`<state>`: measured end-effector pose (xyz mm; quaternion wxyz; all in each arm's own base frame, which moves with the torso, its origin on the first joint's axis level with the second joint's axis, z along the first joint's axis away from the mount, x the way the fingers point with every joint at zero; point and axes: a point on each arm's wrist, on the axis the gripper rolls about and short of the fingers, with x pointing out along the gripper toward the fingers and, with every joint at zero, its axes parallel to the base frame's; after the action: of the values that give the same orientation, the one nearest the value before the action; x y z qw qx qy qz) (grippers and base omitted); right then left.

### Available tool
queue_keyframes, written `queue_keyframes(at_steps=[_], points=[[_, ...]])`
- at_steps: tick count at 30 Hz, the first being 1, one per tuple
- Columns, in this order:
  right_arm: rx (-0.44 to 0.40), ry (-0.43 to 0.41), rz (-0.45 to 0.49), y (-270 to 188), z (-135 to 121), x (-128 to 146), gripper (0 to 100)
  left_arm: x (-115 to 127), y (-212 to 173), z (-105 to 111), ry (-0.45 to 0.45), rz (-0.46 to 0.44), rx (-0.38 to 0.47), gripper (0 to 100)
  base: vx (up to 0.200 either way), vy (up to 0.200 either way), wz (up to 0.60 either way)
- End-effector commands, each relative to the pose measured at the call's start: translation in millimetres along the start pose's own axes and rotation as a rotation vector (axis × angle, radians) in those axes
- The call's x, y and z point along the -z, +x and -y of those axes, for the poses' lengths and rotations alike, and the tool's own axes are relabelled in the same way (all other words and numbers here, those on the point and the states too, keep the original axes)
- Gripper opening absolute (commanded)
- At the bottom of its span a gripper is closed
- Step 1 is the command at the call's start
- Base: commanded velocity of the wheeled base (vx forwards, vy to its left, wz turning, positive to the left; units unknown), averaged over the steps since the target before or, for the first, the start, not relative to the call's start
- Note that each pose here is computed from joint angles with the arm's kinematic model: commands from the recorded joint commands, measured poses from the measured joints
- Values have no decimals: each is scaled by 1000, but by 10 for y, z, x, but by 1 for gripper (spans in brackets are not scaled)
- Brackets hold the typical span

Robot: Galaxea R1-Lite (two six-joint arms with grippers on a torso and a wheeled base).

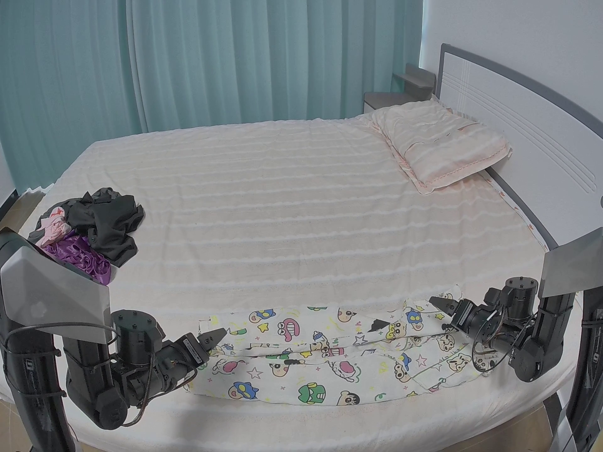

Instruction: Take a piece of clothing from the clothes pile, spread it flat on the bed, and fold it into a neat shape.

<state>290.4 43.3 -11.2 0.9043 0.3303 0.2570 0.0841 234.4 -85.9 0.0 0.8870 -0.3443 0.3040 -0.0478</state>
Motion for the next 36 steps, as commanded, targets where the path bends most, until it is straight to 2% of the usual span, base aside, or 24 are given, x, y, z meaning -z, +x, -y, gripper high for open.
queue_keyframes(at_steps=[1, 10, 18, 22, 25, 27, 31, 33, 35, 36], points=[[-5, -3, 2, -5, -8, 6, 100, -2, -12, -1, -3, 5, 0, 100, 0, 200, 0], [-11, -5, 6, -9, -24, -6, 100, -18, -7, -6, -8, 14, -2, 100, 0, 200, 0], [-44, -13, 47, -86, -130, -109, 100, -32, -7, -3, -11, 23, 4, 100, 0, 200, 0], [-43, -12, 45, -82, -124, -104, 100, -23, -23, 21, 0, 24, 12, 100, 0, 0, 0], [-44, -13, 47, -86, -130, -109, 100, -98, -125, 158, 8, 71, 75, 100, 0, 0, 0], [-43, -15, 44, -86, -129, -101, 100, -96, -154, 232, 49, 69, 106, 100, 0, 0, 0], [-45, -16, 42, -83, -138, -93, 100, -88, -61, 258, 208, 47, 84, 100, 0, 0, 0], [-44, -17, 41, -85, -140, -88, 100, -153, 43, 343, 214, 54, 99, 100, 0, 0, 0], [-44, -17, 41, -85, -140, -88, 100, -176, 118, 381, 216, 24, 100, 100, 0, 0, 0], [-39, -17, 35, -93, -131, -75, 100, -179, 205, 410, 215, -55, 107, 100, 0, 0, 0]])
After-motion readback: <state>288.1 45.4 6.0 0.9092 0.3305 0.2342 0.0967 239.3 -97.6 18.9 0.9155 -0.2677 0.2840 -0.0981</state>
